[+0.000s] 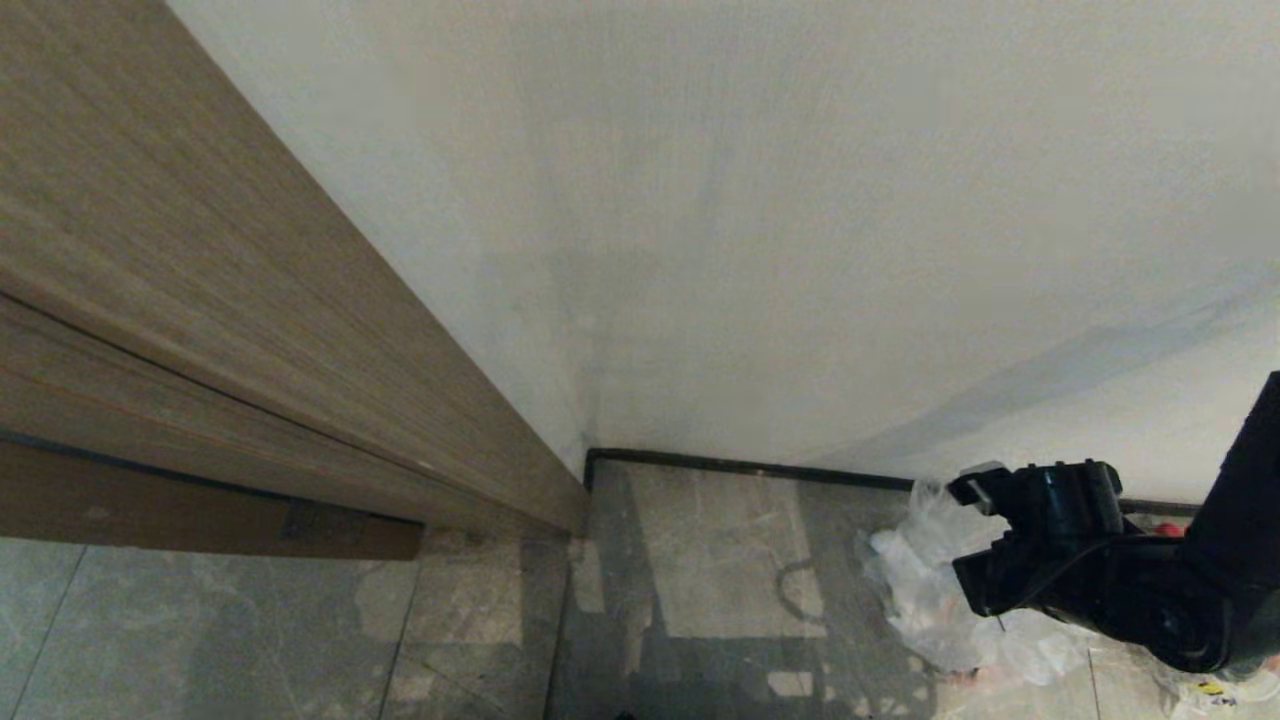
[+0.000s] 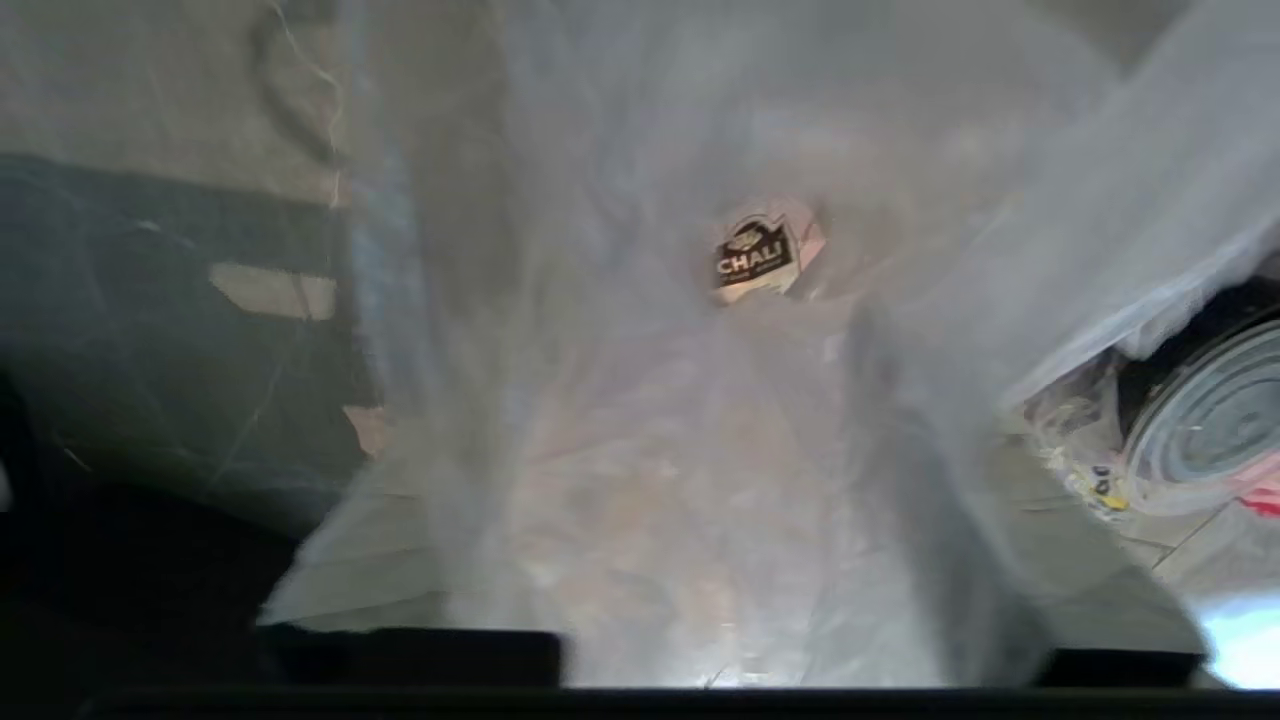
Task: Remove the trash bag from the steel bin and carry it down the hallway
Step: Put the trash bag at the door
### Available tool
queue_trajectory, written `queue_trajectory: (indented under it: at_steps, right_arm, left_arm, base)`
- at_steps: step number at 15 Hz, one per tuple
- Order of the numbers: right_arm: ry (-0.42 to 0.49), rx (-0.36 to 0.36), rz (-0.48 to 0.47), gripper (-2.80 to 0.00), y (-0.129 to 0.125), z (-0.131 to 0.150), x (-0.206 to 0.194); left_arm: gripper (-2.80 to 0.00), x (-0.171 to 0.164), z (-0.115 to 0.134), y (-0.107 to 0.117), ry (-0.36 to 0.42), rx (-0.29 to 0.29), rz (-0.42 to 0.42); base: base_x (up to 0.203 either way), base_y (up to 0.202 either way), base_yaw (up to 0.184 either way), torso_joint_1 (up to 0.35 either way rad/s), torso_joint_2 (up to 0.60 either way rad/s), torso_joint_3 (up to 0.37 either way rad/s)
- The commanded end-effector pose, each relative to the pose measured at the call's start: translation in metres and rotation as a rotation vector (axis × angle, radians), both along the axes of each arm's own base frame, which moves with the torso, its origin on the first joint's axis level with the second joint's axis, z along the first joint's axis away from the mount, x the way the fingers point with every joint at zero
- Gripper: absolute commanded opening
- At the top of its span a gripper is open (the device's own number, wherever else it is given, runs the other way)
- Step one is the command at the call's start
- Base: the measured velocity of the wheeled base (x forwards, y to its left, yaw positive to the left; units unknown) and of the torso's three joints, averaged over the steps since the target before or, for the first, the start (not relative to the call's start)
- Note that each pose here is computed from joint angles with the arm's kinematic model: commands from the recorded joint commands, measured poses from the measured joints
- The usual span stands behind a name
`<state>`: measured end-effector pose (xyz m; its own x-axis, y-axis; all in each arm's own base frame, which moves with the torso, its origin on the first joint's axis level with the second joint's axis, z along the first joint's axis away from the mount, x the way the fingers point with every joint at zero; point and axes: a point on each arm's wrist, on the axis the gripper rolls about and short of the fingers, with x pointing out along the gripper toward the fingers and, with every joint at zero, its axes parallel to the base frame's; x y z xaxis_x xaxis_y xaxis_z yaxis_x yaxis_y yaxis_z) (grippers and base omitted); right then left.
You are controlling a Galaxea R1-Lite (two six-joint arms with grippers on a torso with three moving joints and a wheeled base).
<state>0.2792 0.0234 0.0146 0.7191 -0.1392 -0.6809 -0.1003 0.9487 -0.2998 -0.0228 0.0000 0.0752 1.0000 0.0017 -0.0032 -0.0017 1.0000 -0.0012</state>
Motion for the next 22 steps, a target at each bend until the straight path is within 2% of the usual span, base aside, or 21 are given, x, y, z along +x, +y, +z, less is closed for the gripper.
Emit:
queue_trajectory:
  at_steps: [1, 7, 8, 12, 14, 17, 20, 22]
  right_arm:
    - [-0.102, 0.011, -0.008, 0.0, -0.003, 0.035, -0.012]
    - [-0.266, 0.042, -0.076, 0.0, -0.02, 0.102, -0.075]
    - [-0.267, 0.044, -0.081, 0.0, -0.021, 0.107, -0.086]
    - [-0.154, 0.037, -0.086, 0.0, -0.022, 0.095, -0.108]
    - [-0.169, 0.042, -0.088, 0.0, -0.022, 0.098, -0.105]
    - [-0.241, 0.056, -0.1, 0.0, -0.023, 0.11, -0.115]
    - [-0.138, 0.06, -0.106, 0.0, -0.023, 0.093, -0.127]
    - [0.03, 0.034, -0.107, 0.0, -0.023, 0.079, -0.139]
  left_arm:
    - [-2.8, 0.0, 0.0, 0.0, 0.0, 0.0, 0.001]
    - [-2.8, 0.0, 0.0, 0.0, 0.0, 0.0, 0.001]
    - [-2.8, 0.0, 0.0, 0.0, 0.0, 0.0, 0.0]
    - [-2.8, 0.0, 0.0, 0.0, 0.0, 0.0, 0.001]
    - [-2.8, 0.0, 0.0, 0.0, 0.0, 0.0, 0.001]
    - [-2.8, 0.0, 0.0, 0.0, 0.0, 0.0, 0.001]
    - [-2.8, 0.0, 0.0, 0.0, 0.0, 0.0, 0.001]
    - [-2.8, 0.0, 0.0, 0.0, 0.0, 0.0, 0.001]
  base:
    - [0.0, 0.0, 0.0, 0.0, 0.0, 0.0]
    - [0.0, 0.0, 0.0, 0.0, 0.0, 0.0]
    - [0.0, 0.0, 0.0, 0.0, 0.0, 0.0]
    - [0.0, 0.0, 0.0, 0.0, 0.0, 0.0]
    - [0.0, 0.0, 0.0, 0.0, 0.0, 0.0]
    - [0.0, 0.0, 0.0, 0.0, 0.0, 0.0]
    - [0.0, 0.0, 0.0, 0.0, 0.0, 0.0]
    - [0.0, 0.0, 0.0, 0.0, 0.0, 0.0]
